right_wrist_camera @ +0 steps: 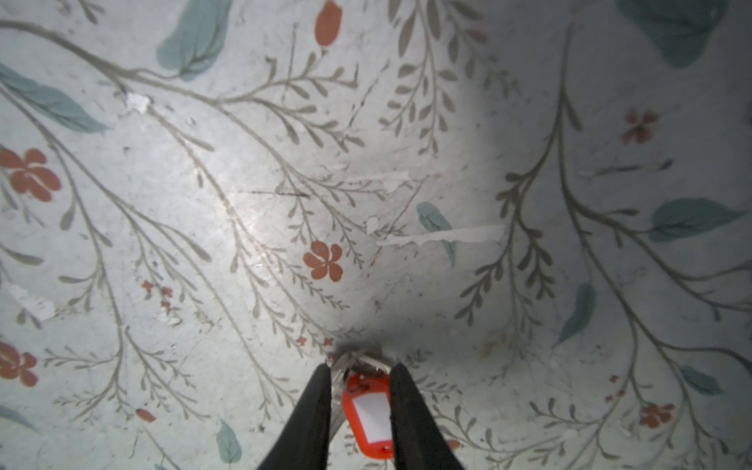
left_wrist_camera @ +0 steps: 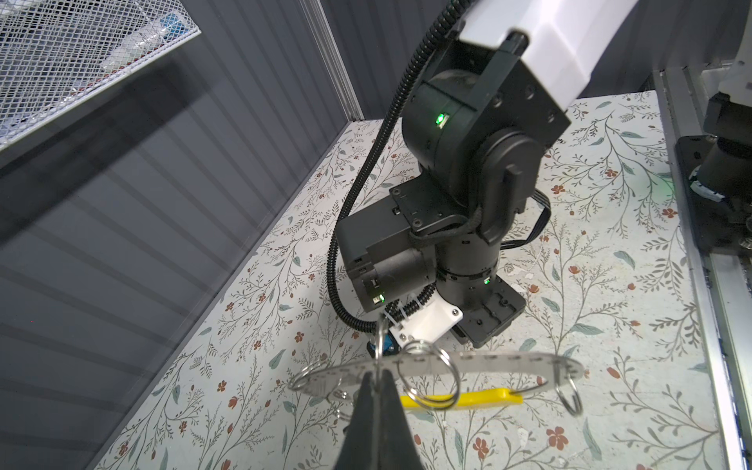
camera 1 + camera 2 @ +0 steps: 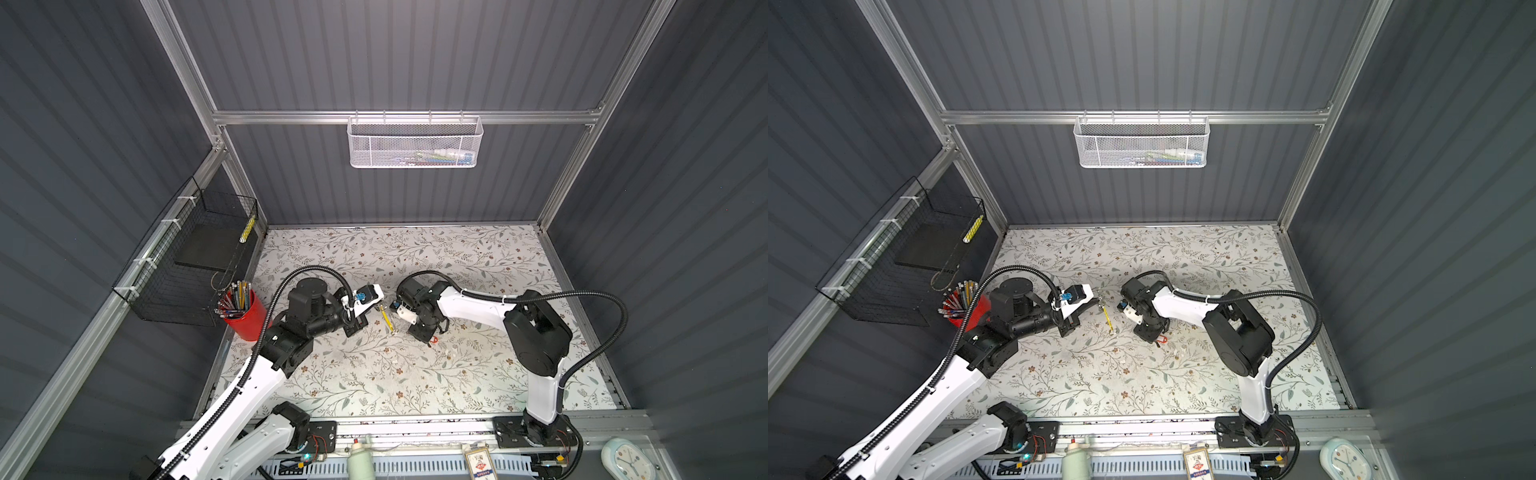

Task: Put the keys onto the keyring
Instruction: 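Lift the red-tagged key with the right gripper toward the keyring in the left gripper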

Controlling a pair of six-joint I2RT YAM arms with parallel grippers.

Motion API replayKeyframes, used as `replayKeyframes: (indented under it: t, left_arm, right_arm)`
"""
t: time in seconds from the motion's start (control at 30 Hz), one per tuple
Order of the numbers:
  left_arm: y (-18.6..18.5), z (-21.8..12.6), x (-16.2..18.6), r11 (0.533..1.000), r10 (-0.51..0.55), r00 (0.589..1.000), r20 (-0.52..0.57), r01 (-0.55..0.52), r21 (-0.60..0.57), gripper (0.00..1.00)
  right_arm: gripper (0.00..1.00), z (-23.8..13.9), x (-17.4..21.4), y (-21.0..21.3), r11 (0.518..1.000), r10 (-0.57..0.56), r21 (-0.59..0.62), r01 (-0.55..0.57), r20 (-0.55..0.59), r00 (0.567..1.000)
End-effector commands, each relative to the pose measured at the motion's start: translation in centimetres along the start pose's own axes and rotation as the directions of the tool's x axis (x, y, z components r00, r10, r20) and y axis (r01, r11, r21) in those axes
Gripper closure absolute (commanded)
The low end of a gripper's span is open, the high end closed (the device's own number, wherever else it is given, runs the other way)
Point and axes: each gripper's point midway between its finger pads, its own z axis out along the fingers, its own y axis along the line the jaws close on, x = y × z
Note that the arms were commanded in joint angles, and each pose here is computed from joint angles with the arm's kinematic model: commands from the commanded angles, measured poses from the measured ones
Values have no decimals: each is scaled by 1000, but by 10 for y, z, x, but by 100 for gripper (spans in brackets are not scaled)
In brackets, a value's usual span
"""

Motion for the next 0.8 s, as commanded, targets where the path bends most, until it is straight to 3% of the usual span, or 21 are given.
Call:
replayKeyframes:
  t: [0.0, 0.33, 0.77]
  left_arm:
    - [5, -4, -6, 1000, 2, 1000, 22, -1, -26, 100]
    - [5, -4, -5, 1000, 2, 1000, 20, -1, -30, 100]
    - [4, -5, -8, 1000, -2, 999, 34, 2, -22, 100]
  right_arm:
    - [75, 4, 3, -3, 1000, -12, 15, 13, -27, 1000]
    - [88, 2, 3, -7, 1000, -8, 30, 9, -30, 1000]
    - [95, -37, -12, -9, 996, 67, -61, -61, 114, 991]
